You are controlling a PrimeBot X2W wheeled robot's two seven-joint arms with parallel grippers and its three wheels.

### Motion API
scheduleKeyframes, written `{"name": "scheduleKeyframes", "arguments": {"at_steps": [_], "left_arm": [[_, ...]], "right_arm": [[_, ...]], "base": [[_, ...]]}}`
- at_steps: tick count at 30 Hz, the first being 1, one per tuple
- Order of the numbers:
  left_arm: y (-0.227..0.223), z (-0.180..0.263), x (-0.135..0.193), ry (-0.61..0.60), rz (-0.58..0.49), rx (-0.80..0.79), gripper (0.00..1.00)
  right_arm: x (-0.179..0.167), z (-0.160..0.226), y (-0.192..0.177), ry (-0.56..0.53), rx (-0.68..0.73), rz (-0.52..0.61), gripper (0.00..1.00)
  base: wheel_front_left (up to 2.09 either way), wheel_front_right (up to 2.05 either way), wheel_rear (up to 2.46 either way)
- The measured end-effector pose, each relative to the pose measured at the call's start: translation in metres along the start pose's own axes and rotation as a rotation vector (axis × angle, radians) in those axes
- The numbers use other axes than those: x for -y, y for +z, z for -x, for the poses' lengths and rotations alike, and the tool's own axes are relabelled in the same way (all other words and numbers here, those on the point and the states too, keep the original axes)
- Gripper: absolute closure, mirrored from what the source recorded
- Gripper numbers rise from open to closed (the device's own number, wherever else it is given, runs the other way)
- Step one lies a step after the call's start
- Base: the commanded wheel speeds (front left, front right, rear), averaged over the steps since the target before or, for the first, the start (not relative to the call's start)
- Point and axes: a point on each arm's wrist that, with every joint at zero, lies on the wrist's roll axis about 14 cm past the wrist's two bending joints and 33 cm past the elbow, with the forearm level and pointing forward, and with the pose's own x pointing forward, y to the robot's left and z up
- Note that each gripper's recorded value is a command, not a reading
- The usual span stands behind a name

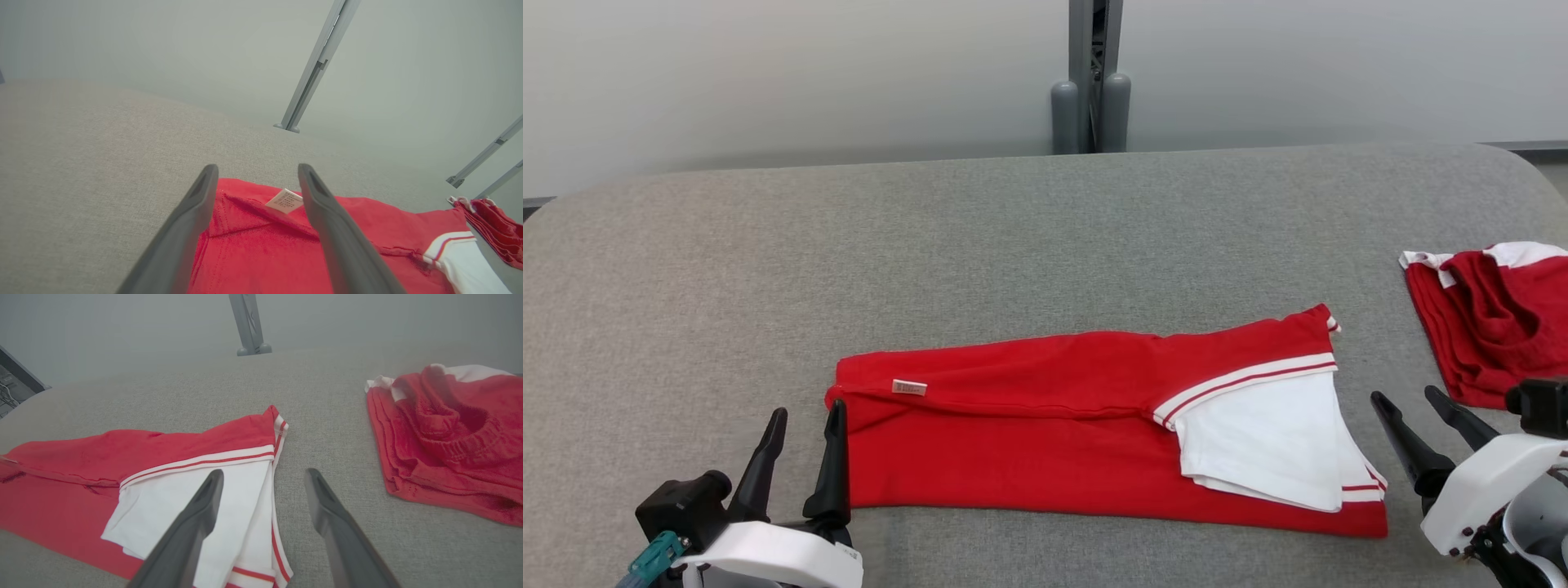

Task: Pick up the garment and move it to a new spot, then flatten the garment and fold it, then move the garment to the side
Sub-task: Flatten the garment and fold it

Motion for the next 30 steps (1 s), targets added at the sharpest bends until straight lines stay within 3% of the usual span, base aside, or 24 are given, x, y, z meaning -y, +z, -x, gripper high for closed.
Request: {"name": "scheduleKeyframes", "arguments": {"at_steps": [6, 15, 30], "left_arm": [[0.009, 0.008, -0.009, 0.03, -0.031, 0.028, 0.0], [0.018, 0.014, -0.022, 0.07, -0.054, 0.057, 0.0], [0.022, 0.019, -0.036, 0.121, -0.044, 0.071, 0.0]], "right_arm": [[-0.004, -0.019, 0.002, 0.002, -0.048, 0.018, 0.0], [0.003, -0.043, -0.028, -0.032, -0.209, -0.017, 0.0], [-0.024, -0.068, -0.066, 0.027, -0.42, -0.151, 0.0]], "base": [[0.0, 0.0, 0.0], [0.0, 0.0, 0.0], [0.0, 0.0, 0.0]]}}
